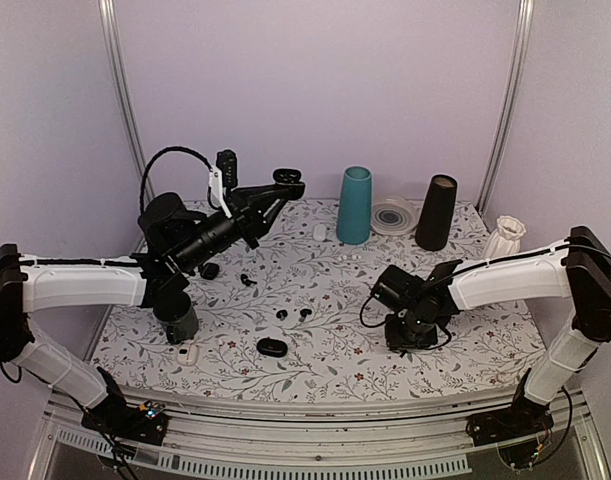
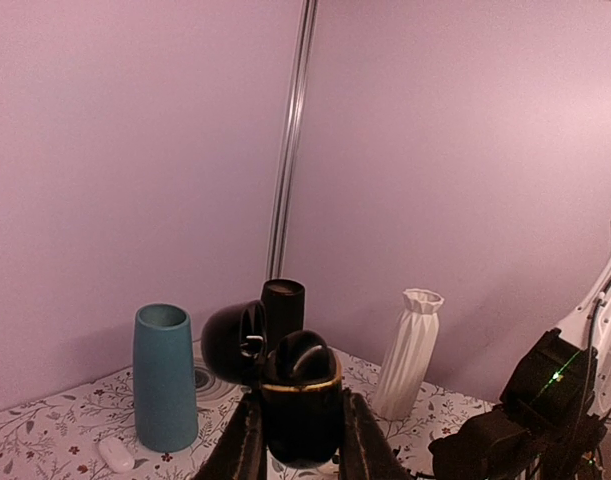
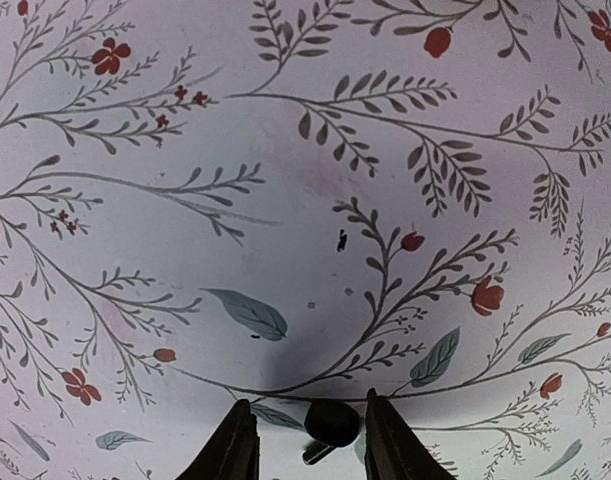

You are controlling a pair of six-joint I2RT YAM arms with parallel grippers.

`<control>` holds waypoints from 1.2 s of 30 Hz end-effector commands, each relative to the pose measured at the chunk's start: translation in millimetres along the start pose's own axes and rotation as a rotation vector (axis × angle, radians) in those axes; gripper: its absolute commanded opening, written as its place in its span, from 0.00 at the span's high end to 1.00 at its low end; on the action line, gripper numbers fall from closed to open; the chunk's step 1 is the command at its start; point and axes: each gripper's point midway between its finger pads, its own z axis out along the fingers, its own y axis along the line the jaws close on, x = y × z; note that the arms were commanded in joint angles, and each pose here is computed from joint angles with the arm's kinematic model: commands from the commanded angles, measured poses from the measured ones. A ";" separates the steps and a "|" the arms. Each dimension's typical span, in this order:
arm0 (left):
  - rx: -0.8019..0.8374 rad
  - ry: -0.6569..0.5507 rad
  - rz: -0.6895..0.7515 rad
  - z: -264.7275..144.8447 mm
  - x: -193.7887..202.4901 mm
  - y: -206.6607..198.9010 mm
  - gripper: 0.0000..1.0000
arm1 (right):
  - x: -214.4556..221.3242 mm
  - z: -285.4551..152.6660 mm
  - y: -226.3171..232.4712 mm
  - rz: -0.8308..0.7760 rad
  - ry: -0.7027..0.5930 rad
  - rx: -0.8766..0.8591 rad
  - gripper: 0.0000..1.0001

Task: Insert the wireless bluetooth earbuds into the charging case
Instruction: Pick up the right earbud from the center of the board.

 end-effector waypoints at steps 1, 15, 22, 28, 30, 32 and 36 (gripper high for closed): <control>-0.013 -0.028 0.000 -4.8 -9.8 4.1 1.00 | 1.3 -1.3 -8.5 -0.033 0.001 0.074 0.64; -0.015 -0.027 0.000 -5.8 -9.3 4.8 1.00 | 6.5 9.5 0.6 -0.024 0.030 0.044 0.67; -0.017 -0.022 -0.001 -6.3 -8.3 4.9 1.00 | 4.8 10.1 4.3 -0.031 0.031 0.036 0.74; -0.018 -0.020 -0.003 -6.5 -7.4 5.3 1.00 | 4.6 7.8 3.7 -0.040 0.030 0.035 0.80; -0.018 -0.021 -0.002 -6.3 -7.9 5.3 1.00 | 3.9 6.8 3.9 -0.043 0.027 0.032 0.85; -0.017 -0.021 -0.004 -5.8 -7.5 5.0 1.00 | 3.1 6.0 4.8 -0.043 0.024 0.027 0.87; -0.019 -0.018 -0.004 -5.5 -6.4 5.9 1.00 | 0.5 4.0 6.0 -0.041 0.014 0.024 0.89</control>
